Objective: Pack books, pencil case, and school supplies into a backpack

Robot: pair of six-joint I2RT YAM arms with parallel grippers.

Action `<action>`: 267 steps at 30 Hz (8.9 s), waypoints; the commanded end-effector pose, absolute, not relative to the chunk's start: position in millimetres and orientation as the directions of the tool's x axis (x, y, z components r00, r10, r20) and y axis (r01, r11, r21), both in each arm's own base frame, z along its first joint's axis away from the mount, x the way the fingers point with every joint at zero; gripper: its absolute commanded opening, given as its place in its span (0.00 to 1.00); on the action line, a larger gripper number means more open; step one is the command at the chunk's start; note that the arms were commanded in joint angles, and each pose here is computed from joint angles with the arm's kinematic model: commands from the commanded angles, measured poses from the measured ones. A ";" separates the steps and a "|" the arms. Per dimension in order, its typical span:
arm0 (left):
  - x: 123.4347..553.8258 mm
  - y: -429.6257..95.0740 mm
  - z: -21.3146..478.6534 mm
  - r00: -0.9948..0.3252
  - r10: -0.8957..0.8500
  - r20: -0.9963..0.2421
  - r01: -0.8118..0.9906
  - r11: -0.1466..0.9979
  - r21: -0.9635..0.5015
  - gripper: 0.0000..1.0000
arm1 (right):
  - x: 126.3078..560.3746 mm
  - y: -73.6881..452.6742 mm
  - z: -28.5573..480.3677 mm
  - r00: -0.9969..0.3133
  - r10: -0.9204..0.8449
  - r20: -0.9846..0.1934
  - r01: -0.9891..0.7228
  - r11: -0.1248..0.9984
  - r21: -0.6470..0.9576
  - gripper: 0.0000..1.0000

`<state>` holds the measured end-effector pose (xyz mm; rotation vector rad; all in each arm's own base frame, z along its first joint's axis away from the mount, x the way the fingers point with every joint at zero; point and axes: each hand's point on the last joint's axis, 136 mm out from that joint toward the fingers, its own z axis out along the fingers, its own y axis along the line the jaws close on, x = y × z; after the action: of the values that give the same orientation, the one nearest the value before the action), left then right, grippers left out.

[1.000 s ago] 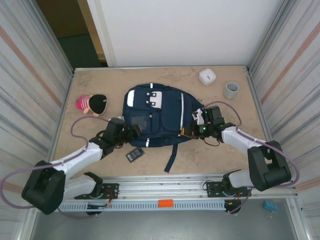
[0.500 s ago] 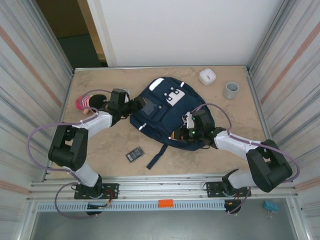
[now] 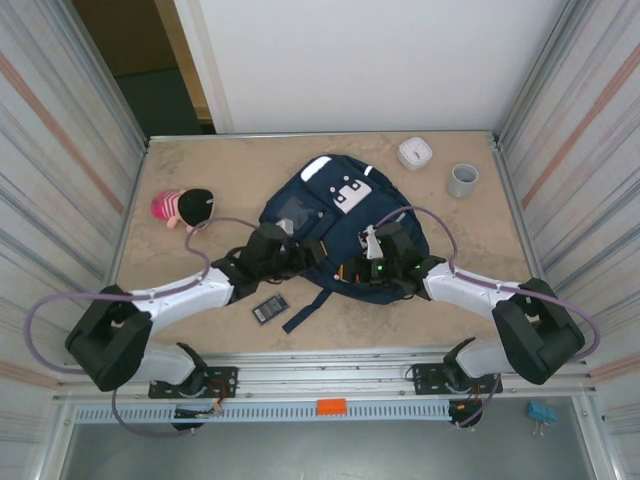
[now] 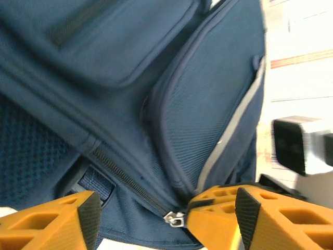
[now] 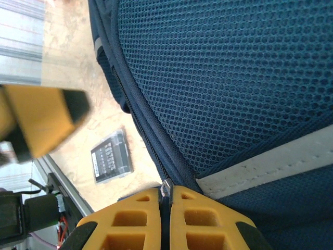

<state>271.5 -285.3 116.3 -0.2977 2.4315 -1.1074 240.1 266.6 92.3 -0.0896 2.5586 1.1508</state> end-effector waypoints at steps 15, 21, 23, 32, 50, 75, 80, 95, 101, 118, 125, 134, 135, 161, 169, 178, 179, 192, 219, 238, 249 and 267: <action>303.4 -278.5 79.3 -0.831 -0.486 -0.270 -0.122 0.633 -0.764 0.09 | 238.8 252.2 119.6 -0.917 0.088 -0.388 -0.230 0.679 0.697 0.00; 314.8 -233.8 88.6 -0.799 -0.508 -0.321 -0.133 0.671 -0.729 0.07 | 246.5 209.8 114.1 -0.914 0.186 -0.360 -0.144 0.681 0.718 0.00; 320.4 -219.4 92.3 -0.786 -0.521 -0.333 -0.141 0.676 -0.723 0.07 | 245.6 205.1 119.6 -0.910 0.195 -0.367 -0.152 0.665 0.731 0.00; 338.6 -204.4 108.1 -0.765 -0.561 -0.317 -0.133 0.618 -0.775 0.08 | 216.7 232.7 137.5 -0.904 0.072 -0.422 -0.289 0.626 0.725 0.00; 358.4 -209.9 116.5 -0.740 -0.606 -0.292 -0.128 0.553 -0.824 0.10 | 205.5 218.3 170.1 -0.696 -0.157 -0.700 -0.504 0.802 0.322 0.00; 360.0 -195.6 119.1 -0.742 -0.591 -0.316 -0.112 0.575 -0.811 0.10 | 216.9 249.9 169.0 -0.780 -0.151 -0.608 -0.441 0.821 0.362 0.00; 358.6 -191.2 124.5 -0.747 -0.578 -0.329 -0.092 0.580 -0.809 0.10 | 205.2 248.5 173.9 -0.832 -0.132 -0.538 -0.446 0.737 0.508 0.40; 350.8 -210.8 132.6 -0.803 -0.495 -0.331 -0.005 0.562 -0.827 0.39 | 221.7 232.4 151.7 -0.937 0.020 -0.348 -0.238 0.693 0.681 0.58; 334.3 -190.9 147.9 -0.779 -0.388 -0.493 0.087 0.712 -0.697 0.72 | 241.8 244.3 133.2 -0.959 0.047 -0.280 -0.170 0.695 0.699 0.58; 318.1 -171.3 167.1 -0.717 -0.201 -0.668 0.246 0.823 -0.512 0.84 | 319.3 269.7 98.1 -0.954 0.245 -0.171 0.031 0.649 0.760 0.61; 319.2 -175.7 170.0 -0.695 -0.174 -0.698 0.298 0.814 -0.499 0.85 | 333.8 271.8 108.3 -0.935 0.278 -0.220 0.006 0.634 0.774 0.24; 314.1 -182.8 175.9 -0.613 0.012 -0.790 0.461 0.817 -0.346 0.84 | 339.3 277.6 179.5 -0.891 0.248 -0.381 -0.175 0.586 0.791 0.00; 312.5 -184.8 175.2 -0.605 0.036 -0.796 0.479 0.814 -0.327 0.84 | 338.4 277.0 185.2 -0.886 0.245 -0.393 -0.189 0.585 0.789 0.00; 289.9 -230.5 133.3 0.079 0.792 -0.606 0.779 0.330 0.533 0.85 | 311.7 267.6 272.6 -0.855 0.138 -0.499 -0.366 0.521 0.771 0.00; 312.8 -242.8 125.2 0.252 0.839 -0.482 0.697 0.188 0.692 0.81 | 300.7 258.6 282.9 -0.859 0.090 -0.505 -0.396 0.508 0.765 0.00; 318.7 -276.8 124.9 0.367 0.810 -0.458 0.646 0.133 0.752 0.61 | 293.1 247.0 286.7 -0.879 0.067 -0.472 -0.388 0.474 0.790 0.00; 315.1 -284.3 124.6 0.395 0.797 -0.456 0.639 0.118 0.760 0.53 | 293.0 245.9 286.4 -0.882 0.066 -0.466 -0.385 0.468 0.796 0.00; 249.4 -295.4 137.7 0.455 0.721 -0.523 0.724 0.043 0.689 0.00 | 306.9 225.7 266.6 -0.907 0.070 -0.416 -0.339 0.467 0.817 0.00; 258.2 -284.4 157.7 -0.104 0.512 -0.852 0.798 0.554 0.236 0.00 | 351.3 194.8 222.2 -0.869 0.083 -0.487 -0.306 0.684 0.662 0.45; 271.5 -294.5 161.1 -0.311 0.381 -0.871 0.782 0.624 -0.006 0.00 | 224.7 178.2 237.2 -0.835 -0.081 -0.545 -0.312 0.884 0.347 0.48; 270.1 -298.7 166.2 -0.323 0.374 -0.869 0.805 0.591 -0.045 0.00 | 205.8 226.8 193.0 -0.870 -0.068 -0.489 -0.317 0.836 0.448 0.48; 269.5 -302.1 177.8 -0.318 0.347 -0.882 0.819 0.569 -0.071 0.00 | 247.4 260.2 137.3 -0.867 -0.044 -0.496 -0.241 0.909 0.340 0.50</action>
<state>259.0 -289.8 139.9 0.9978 1.9969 -0.5903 234.8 262.8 141.2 -0.2737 2.6071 0.6444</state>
